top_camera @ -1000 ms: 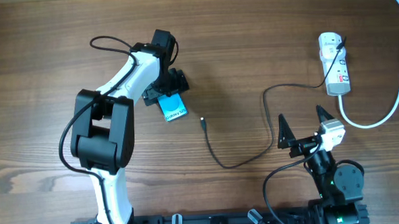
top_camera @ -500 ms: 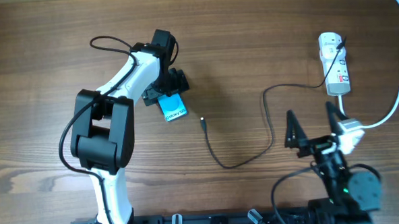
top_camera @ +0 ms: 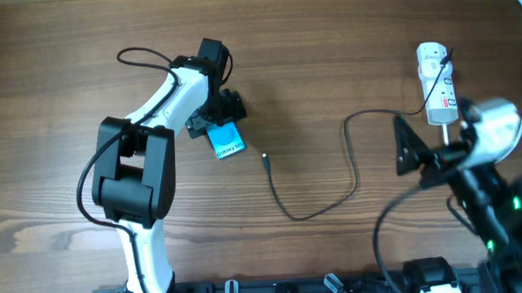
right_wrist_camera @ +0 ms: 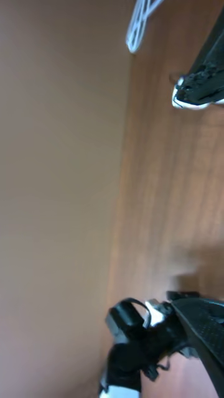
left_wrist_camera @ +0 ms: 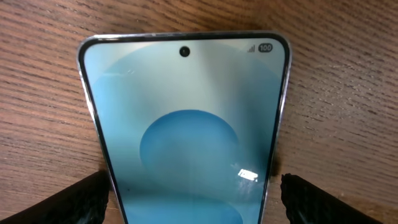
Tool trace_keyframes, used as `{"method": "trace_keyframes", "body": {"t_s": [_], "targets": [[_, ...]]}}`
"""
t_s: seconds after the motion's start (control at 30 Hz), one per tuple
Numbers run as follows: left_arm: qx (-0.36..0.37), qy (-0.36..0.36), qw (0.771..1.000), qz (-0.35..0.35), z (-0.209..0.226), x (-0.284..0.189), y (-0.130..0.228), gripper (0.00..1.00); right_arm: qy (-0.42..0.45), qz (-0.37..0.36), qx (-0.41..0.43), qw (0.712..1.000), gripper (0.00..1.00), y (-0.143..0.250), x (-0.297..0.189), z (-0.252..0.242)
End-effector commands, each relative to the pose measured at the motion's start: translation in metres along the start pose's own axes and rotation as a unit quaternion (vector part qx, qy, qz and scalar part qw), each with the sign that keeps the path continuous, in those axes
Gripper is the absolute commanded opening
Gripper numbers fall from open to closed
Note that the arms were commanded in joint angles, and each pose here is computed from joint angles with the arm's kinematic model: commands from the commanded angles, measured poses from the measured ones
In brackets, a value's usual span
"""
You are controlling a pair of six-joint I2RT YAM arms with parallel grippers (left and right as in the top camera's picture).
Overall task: Plug charger to phone and switch on socket
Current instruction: 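Move the right gripper left toward the phone and cable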
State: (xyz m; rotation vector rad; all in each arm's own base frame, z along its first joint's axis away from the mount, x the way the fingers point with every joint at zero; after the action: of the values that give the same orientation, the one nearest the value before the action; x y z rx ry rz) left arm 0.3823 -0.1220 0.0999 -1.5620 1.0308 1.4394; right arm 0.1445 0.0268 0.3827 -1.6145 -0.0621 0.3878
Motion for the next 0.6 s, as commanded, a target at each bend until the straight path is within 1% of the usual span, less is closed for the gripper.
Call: {"method": "trace_keyframes", "body": {"t_s": [0.0,0.07,0.13,0.23,0.33,0.43,0.47,0.5,0.57], "targets": [[-0.007,0.018,0.999,0.035,-0.001,0.011,0.007,0.91,-0.142,0.029,0.006,0.989,1.0,0.001,0.019,0.016],[-0.004,0.019,0.999,0.034,-0.003,0.011,0.008,0.89,-0.214,0.045,0.018,0.976,1.0,0.004,0.029,0.024],[-0.006,0.02,0.999,0.033,-0.006,0.011,0.009,0.88,-0.25,0.064,0.034,0.966,1.0,0.008,0.041,0.026],[-0.004,0.021,0.999,0.032,-0.008,0.011,0.011,0.89,-0.249,0.117,0.104,0.956,0.98,0.018,0.064,0.023],[0.002,0.021,0.999,0.032,-0.011,0.011,0.014,0.87,-0.247,0.159,0.126,0.947,0.94,0.031,0.088,0.02],[0.008,0.023,0.999,0.03,-0.016,0.011,0.017,0.85,-0.245,0.218,0.153,0.932,0.92,0.052,0.114,0.017],[0.01,0.023,0.999,0.03,-0.017,0.012,0.017,0.85,-0.245,0.233,0.158,0.928,0.93,0.057,0.12,0.016],[0.013,0.024,0.999,0.029,-0.019,0.012,0.019,0.85,-0.246,0.26,0.168,0.919,0.97,0.068,0.131,0.016],[0.016,0.026,0.999,0.027,-0.02,0.012,0.019,0.85,-0.247,0.289,0.18,0.907,0.99,0.082,0.145,0.017]]}}
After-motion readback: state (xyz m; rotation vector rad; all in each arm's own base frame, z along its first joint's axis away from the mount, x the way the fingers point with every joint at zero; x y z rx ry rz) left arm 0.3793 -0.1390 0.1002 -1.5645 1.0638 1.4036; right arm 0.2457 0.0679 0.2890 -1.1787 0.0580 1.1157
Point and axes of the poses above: each gripper's point midway between its finger pads, its own x axis out along the fingers, its own z axis along the line the jaws close on, y = z × x, the point moved 10 cm from there along -x, back along the fingers, and after that the axes turned 4 degrees about -x, right-handed, at the moved point
